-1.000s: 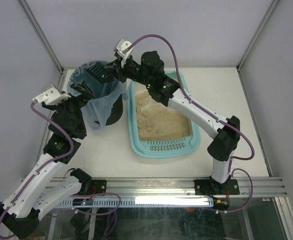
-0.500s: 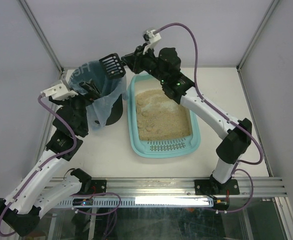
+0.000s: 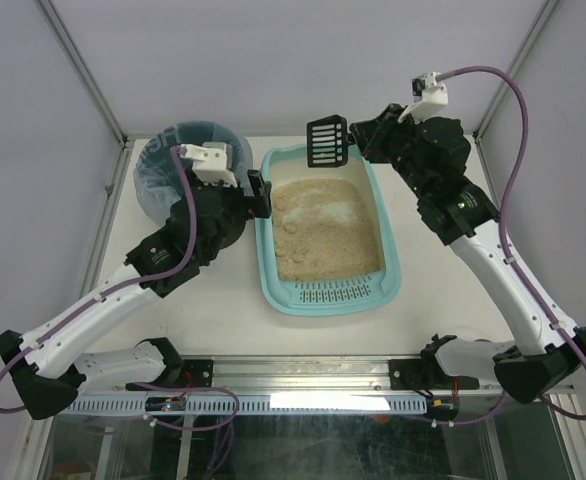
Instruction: Clean the litter box
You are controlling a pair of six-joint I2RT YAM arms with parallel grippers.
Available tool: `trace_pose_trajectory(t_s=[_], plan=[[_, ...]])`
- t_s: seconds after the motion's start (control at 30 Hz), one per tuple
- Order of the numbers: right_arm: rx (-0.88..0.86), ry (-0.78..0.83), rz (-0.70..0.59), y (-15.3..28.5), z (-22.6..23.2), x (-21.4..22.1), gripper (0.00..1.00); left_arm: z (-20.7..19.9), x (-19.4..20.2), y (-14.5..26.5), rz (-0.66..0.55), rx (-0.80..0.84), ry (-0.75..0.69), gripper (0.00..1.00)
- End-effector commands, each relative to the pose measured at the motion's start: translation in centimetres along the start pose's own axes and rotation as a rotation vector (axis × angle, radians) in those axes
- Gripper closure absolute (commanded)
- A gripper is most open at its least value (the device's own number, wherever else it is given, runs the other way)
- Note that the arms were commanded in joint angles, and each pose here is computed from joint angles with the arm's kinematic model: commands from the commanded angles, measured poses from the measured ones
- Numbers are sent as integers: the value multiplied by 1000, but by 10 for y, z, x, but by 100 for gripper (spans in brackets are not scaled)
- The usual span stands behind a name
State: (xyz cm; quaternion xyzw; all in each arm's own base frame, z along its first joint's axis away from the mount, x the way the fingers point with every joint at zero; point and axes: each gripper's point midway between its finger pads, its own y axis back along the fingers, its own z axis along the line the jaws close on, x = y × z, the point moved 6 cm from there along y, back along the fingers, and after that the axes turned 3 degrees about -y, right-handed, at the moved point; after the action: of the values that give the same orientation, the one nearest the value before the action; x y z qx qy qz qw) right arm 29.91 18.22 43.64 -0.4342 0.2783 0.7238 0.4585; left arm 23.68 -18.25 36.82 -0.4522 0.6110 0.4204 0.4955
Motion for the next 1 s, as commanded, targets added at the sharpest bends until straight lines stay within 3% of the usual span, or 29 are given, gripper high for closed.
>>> trace_pose_trajectory(t_s=[0.0,0.2,0.37,0.73,0.97], plan=[[204,113,201,-6,-44,51,100,-14,43,4,230,21,28,11],[285,197,389,-36,-72,94,100,-30,93,12,448,23,54,19],[306,192,443,-61,-86,119,100,-39,133,14,589,-20,0,22],[278,79,521,-97,-108,160,100,-29,171,-15,670,-196,-63,25],[226,-8,600,-105,-121,186,100,-24,177,-43,681,-166,-62,29]])
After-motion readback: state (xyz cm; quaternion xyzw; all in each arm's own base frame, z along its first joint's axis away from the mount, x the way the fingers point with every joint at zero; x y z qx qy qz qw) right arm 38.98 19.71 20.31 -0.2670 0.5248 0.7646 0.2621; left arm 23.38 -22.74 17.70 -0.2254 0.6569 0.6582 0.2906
